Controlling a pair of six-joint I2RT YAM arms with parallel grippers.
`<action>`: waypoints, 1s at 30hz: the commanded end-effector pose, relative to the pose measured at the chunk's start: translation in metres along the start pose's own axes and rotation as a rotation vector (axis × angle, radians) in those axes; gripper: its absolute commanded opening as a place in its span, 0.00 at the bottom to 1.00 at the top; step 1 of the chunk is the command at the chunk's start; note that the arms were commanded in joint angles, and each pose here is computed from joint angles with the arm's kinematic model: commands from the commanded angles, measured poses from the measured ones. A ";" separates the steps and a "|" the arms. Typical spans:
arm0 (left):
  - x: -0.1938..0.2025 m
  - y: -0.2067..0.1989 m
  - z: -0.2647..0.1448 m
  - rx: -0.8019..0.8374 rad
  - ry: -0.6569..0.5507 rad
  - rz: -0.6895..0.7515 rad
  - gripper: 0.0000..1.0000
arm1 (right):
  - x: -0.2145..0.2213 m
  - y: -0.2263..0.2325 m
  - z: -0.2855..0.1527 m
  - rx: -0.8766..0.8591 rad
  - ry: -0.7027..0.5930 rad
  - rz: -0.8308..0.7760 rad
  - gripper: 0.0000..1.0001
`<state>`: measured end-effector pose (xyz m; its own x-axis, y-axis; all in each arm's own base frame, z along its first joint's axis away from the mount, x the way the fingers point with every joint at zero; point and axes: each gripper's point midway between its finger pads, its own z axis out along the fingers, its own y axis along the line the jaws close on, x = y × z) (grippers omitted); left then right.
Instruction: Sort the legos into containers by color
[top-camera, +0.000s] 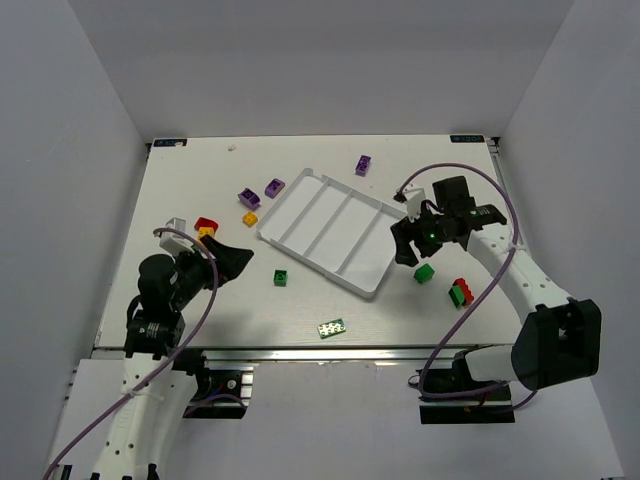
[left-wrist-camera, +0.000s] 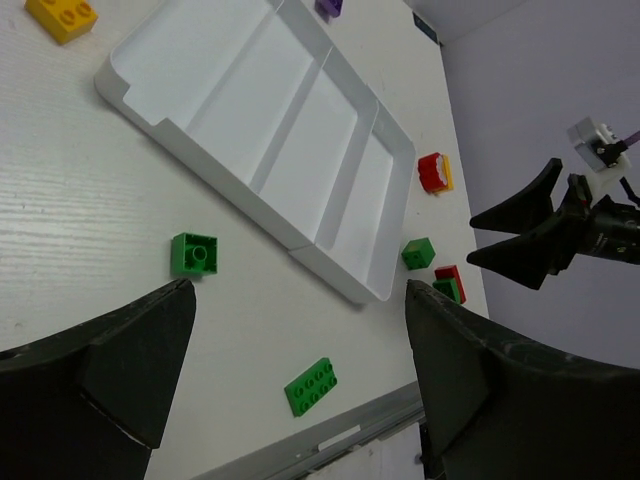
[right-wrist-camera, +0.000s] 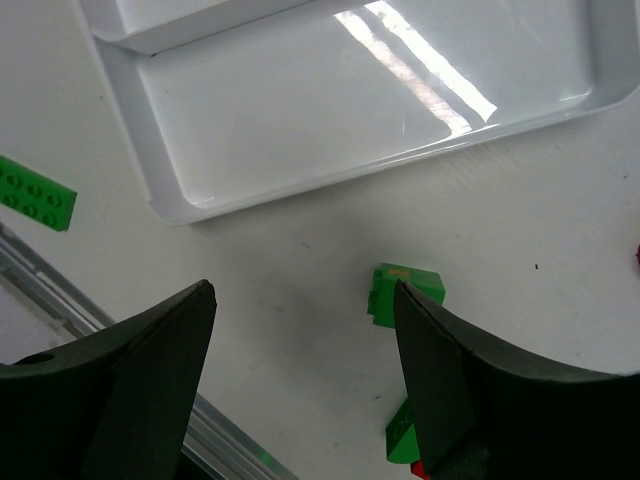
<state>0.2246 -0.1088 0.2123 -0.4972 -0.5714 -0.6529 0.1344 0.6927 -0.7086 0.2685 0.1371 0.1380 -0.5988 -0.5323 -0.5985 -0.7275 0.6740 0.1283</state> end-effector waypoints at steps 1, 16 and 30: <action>-0.013 -0.005 0.007 0.033 -0.052 0.020 0.94 | -0.029 -0.019 -0.007 0.095 -0.085 0.023 0.76; -0.012 0.010 0.025 -0.045 -0.013 -0.079 0.94 | 0.052 -0.072 0.001 0.087 0.127 -0.133 0.72; -0.009 0.005 0.033 -0.031 0.056 -0.077 0.94 | 0.080 -0.047 0.005 -0.298 -0.023 -0.964 0.79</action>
<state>0.2533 -0.1123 0.1818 -0.5732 -0.6116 -0.5454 0.0057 0.6626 -0.7490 0.2566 0.0583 0.0668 -0.0430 -0.8476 -0.5289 -0.9912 0.1026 -0.0839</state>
